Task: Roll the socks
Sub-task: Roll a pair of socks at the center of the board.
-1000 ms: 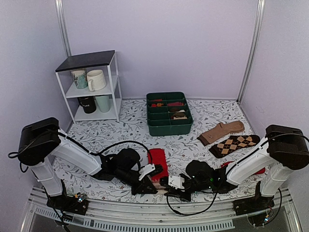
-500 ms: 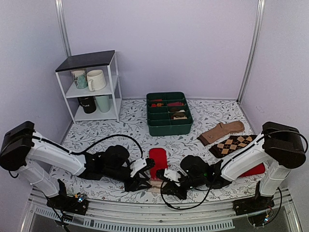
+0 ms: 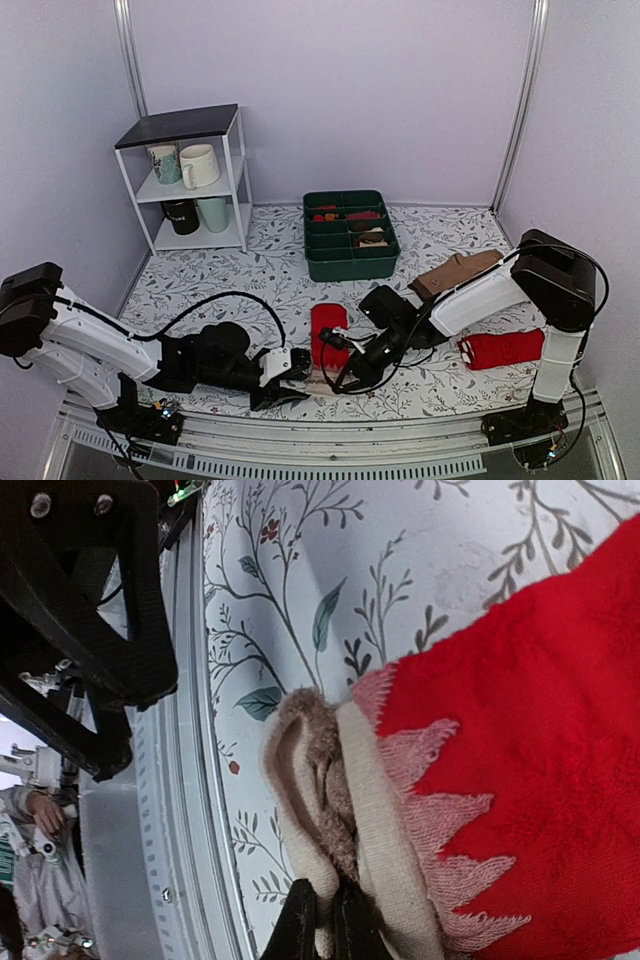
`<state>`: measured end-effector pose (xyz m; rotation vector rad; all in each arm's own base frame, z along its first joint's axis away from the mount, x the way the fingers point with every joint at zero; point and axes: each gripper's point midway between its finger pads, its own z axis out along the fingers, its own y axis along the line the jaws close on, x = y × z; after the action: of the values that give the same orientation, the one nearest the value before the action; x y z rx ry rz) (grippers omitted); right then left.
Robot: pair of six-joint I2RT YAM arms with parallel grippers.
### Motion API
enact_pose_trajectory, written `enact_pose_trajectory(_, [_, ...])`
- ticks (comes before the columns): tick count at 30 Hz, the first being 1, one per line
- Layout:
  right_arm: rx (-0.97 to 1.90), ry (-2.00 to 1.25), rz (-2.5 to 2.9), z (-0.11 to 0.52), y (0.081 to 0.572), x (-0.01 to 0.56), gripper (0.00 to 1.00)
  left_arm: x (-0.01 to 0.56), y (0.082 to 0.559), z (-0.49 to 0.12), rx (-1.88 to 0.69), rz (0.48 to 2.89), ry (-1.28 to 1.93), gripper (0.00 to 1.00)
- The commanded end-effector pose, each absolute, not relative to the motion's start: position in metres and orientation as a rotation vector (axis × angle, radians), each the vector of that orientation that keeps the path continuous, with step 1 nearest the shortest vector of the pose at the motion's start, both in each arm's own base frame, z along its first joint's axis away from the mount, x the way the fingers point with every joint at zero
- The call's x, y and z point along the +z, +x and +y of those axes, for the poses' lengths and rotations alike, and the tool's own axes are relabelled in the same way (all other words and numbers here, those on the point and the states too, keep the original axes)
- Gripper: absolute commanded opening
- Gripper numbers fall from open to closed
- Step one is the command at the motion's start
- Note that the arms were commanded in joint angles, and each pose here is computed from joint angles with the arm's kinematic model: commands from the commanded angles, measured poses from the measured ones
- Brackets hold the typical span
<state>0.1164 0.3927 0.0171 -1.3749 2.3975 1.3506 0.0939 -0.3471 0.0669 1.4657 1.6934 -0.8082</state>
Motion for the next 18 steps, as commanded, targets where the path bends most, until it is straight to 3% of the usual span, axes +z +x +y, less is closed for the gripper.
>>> enact_pose_trajectory(1, [1.282,-1.247,2.848,0.339,0.098,-0.031,0.01,0.070,0.101,-0.359,-0.730,1.587,1.479,0.42])
enact_pose_trajectory(18, [1.335,-1.224,2.899,0.336,0.095,-0.036,0.02,0.048,0.098,-0.386,-0.669,1.511,1.571,0.43])
